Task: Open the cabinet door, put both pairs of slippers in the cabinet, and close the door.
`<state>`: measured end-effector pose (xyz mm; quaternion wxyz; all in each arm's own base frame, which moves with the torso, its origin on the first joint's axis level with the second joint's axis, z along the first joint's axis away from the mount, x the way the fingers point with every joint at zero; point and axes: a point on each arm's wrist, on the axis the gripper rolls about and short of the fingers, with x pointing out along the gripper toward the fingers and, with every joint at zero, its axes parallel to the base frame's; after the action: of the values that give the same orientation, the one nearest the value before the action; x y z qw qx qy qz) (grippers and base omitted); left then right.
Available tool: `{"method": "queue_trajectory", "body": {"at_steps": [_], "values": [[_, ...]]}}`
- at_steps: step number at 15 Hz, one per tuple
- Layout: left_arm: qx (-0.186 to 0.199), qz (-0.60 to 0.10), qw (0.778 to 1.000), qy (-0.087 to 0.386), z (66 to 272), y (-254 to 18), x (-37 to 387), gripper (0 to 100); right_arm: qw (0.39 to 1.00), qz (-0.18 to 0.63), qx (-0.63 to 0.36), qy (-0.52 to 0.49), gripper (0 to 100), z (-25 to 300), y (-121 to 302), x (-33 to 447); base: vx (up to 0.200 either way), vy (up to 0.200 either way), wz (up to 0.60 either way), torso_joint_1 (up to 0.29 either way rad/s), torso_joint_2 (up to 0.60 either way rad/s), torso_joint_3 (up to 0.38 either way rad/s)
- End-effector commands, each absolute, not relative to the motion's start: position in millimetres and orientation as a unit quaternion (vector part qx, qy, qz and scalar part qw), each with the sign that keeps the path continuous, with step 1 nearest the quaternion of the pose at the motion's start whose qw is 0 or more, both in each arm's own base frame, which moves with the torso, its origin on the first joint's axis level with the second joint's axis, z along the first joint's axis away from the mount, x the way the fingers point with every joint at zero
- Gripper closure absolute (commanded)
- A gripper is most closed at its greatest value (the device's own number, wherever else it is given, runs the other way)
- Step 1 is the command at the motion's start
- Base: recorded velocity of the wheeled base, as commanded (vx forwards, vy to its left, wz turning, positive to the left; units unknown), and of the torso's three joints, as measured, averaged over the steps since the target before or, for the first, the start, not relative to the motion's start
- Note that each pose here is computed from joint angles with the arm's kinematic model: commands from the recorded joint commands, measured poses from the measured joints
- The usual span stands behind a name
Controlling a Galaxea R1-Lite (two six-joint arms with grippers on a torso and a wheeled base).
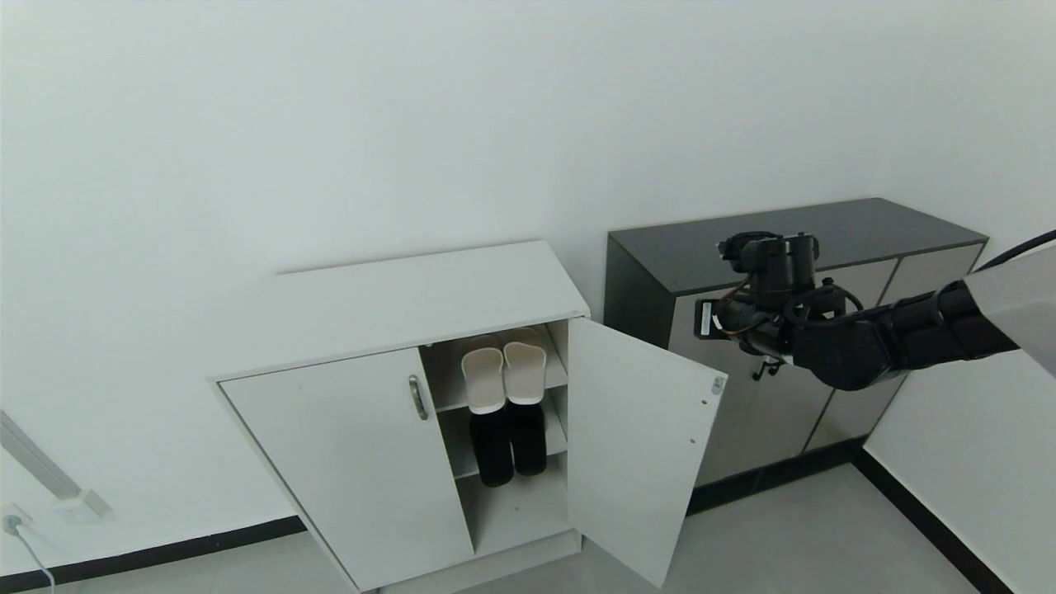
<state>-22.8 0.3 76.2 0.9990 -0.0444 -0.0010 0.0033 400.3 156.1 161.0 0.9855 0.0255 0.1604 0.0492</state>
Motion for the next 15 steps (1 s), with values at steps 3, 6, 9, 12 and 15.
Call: {"method": "queue_trajectory", "body": {"at_steps": [3, 6, 9, 12, 15], "values": [[-0.044, 0.004, 0.999, 0.0, 76, 0, -23, 100, 0.983, 0.044, 0.02, 0.177, 100, 141, 158, 413, 0.0, 0.0, 0.0, 0.0, 0.0, 0.0], [-0.044, 0.004, 0.999, -0.001, 76, 0, -23, 100, 0.983, 0.045, 0.02, 0.179, 100, 139, 159, 414, 0.0, 0.0, 0.0, 0.0, 0.0, 0.0], [-0.044, 0.004, 0.999, 0.0, 76, 0, -23, 100, 0.982, 0.043, 0.019, 0.184, 100, 134, 159, 416, 0.0, 0.0, 0.0, 0.0, 0.0, 0.0], [-0.044, 0.004, 0.999, -0.002, 76, 0, -23, 100, 0.979, 0.04, 0.016, 0.198, 100, 119, 161, 419, 0.0, 0.0, 0.0, 0.0, 0.0, 0.0], [-0.044, 0.003, 0.999, -0.001, 76, 0, -23, 100, 0.977, 0.039, 0.021, 0.207, 100, 109, 163, 421, 0.0, 0.0, 0.0, 0.0, 0.0, 0.0]]}}
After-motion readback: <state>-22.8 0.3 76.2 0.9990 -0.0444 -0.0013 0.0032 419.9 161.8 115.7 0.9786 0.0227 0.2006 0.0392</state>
